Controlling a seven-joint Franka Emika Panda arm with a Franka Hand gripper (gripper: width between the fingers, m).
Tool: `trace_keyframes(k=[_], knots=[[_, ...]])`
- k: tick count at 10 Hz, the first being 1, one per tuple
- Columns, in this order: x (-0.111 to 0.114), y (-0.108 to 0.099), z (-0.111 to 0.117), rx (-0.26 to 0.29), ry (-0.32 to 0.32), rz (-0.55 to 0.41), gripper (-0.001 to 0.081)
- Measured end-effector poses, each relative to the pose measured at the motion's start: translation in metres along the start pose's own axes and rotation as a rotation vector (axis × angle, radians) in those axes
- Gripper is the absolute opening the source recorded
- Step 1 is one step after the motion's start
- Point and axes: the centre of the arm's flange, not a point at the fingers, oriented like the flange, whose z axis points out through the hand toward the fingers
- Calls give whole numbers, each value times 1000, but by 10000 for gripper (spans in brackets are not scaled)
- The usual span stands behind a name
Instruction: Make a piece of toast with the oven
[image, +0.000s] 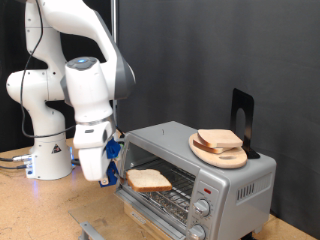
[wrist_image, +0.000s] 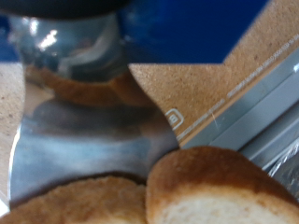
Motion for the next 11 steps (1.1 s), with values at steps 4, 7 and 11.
trace_keyframes(k=[4,7,11], knots=[[9,-33,0,-86,-36,-142,393],[15,-52,-6,-120,-113,-180,393],[10,-51,-4,-153,-162,-217,393]])
